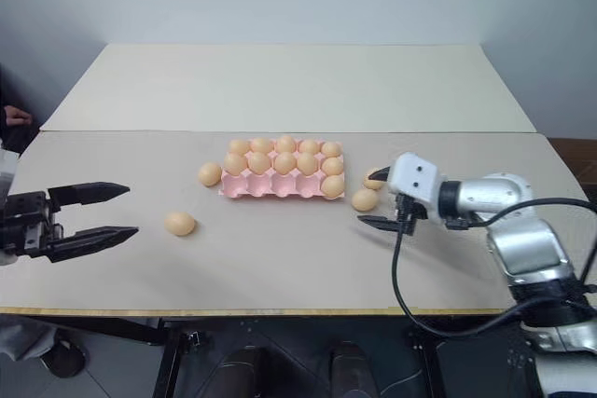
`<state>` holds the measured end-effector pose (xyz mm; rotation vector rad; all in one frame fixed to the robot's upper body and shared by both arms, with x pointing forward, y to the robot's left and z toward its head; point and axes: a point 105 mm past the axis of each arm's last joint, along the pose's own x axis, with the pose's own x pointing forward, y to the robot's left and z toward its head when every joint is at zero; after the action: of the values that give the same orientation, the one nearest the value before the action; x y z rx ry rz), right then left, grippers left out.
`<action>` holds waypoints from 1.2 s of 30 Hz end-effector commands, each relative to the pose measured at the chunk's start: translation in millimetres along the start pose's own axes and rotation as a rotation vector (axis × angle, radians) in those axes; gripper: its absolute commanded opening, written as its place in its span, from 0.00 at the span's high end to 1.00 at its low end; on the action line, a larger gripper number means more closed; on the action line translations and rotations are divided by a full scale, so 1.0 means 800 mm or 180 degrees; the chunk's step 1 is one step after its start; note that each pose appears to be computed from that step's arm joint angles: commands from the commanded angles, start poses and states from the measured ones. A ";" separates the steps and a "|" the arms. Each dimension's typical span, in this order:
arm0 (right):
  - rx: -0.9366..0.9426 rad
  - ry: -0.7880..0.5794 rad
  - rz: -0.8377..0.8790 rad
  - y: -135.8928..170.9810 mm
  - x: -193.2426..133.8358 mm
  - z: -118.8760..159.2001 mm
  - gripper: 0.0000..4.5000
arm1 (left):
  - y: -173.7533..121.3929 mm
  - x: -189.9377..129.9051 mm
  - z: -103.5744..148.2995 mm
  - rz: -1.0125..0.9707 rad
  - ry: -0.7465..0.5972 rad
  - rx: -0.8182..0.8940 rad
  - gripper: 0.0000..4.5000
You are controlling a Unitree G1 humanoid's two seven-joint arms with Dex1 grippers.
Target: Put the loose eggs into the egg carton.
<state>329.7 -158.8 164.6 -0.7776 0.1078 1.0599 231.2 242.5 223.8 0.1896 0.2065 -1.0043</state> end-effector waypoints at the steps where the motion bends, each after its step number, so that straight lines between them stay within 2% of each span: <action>1: -0.0276 0.0059 -0.0040 -0.009 0.007 0.001 0.00 | 0.000 0.000 0.009 -0.0020 -0.0017 0.0133 0.00; 9: -0.0139 0.0134 0.0019 -0.008 0.026 -0.013 0.00 | -0.008 0.000 0.006 -0.0038 -0.0017 0.0096 0.00; 21: 0.0033 0.0290 0.0106 -0.006 0.028 -0.029 0.00 | -0.011 0.001 0.008 -0.0023 -0.0037 0.0105 0.00; 24: 0.0076 0.0317 0.0141 -0.002 0.027 -0.031 0.14 | -0.011 0.002 0.009 -0.0019 -0.0052 0.0107 0.00; 29: 0.0184 0.0265 0.0038 -0.004 0.019 -0.029 0.50 | -0.010 0.002 0.010 -0.0016 -0.0056 0.0112 0.00; 33: 0.0177 0.0228 -0.0031 -0.002 0.007 -0.022 0.50 | -0.010 0.002 0.010 -0.0014 -0.0057 0.0114 0.00; 36: 0.0087 0.0052 -0.0051 -0.004 0.001 0.005 0.50 | -0.009 0.002 0.010 -0.0008 -0.0064 0.0122 0.00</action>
<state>335.4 -162.5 139.0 -0.7496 0.2319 1.0383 227.7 236.5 221.8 0.1894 0.2062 -1.0092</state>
